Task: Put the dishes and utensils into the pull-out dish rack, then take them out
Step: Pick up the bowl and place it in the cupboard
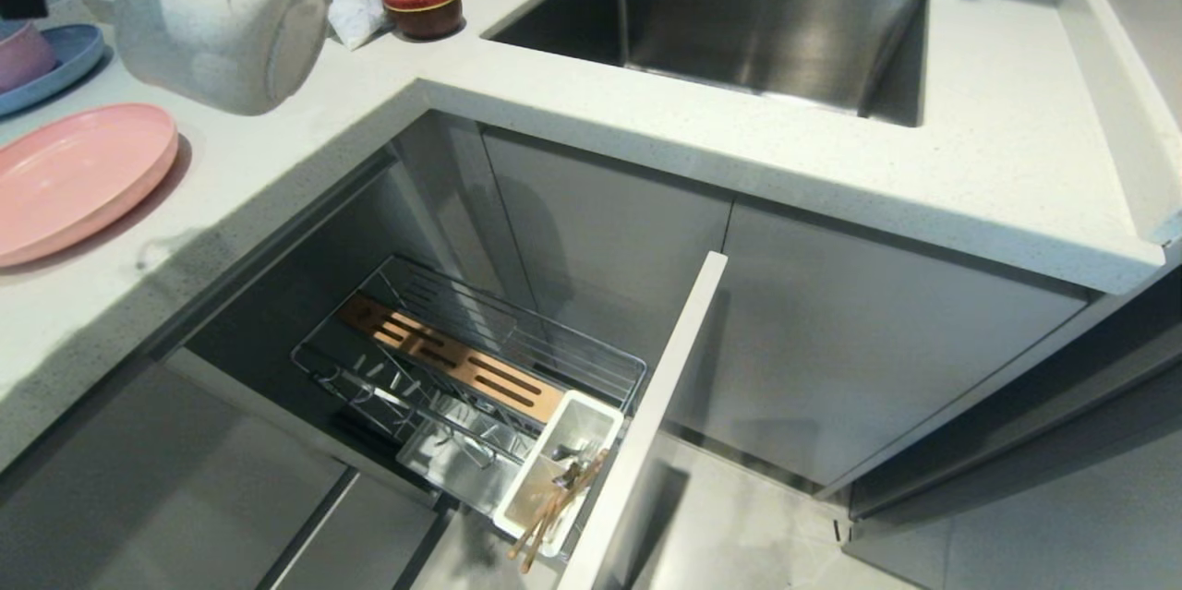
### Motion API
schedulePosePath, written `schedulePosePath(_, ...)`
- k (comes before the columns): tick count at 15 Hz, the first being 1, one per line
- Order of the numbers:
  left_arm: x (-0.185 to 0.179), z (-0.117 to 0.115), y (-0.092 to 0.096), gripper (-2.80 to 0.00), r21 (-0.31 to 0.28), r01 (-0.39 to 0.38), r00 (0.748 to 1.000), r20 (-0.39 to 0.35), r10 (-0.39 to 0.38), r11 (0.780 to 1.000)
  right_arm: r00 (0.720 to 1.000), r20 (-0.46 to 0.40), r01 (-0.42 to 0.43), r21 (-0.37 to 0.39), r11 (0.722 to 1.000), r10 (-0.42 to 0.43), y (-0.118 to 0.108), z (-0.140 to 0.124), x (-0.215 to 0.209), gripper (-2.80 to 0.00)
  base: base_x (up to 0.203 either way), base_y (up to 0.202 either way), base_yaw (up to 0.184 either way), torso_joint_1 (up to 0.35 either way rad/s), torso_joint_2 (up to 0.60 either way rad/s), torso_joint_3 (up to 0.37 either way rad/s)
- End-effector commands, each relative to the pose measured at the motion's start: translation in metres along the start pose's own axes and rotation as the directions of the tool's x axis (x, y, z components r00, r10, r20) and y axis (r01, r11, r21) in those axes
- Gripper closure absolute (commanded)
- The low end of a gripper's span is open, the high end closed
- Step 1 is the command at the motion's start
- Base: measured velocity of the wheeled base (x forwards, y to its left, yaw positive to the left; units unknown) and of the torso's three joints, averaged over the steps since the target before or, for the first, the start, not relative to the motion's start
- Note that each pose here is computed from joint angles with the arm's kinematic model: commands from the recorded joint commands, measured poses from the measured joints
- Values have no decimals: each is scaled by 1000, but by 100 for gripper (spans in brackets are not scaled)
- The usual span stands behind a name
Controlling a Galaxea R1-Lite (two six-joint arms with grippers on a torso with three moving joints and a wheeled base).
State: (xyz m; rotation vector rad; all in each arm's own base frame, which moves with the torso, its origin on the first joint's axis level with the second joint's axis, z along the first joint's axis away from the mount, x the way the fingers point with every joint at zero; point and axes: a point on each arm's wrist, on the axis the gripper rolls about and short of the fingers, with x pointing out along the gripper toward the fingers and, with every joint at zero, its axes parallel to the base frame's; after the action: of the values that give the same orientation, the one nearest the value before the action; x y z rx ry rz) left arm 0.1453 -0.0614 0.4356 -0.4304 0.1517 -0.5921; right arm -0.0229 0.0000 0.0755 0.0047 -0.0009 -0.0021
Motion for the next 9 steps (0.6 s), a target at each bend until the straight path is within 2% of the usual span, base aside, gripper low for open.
schedulePosePath(1,-16,-10,-9,0,-2,53,998,-37,-53,999,1000,2,0,0,1000,0,0,-1,0,0,0,0,0,0,0,0)
schedulePosePath(5,-5,-57,10,0,-26,-1,975,-224,-5,1000,1000,2,-1,0,1000,1,0,-1,0,0,0,0,0,0,0,0)
schedulePosePath(7,3,-81,22,0,-41,-31,947,-320,16,999,1000,2,1,0,1000,-1,0,-1,0,0,0,0,0,0,0,0)
schedulePosePath(9,7,-97,28,0,-63,-14,917,-398,-13,998,1000,2,1,0,1000,-1,0,-1,0,0,0,0,0,0,0,0)
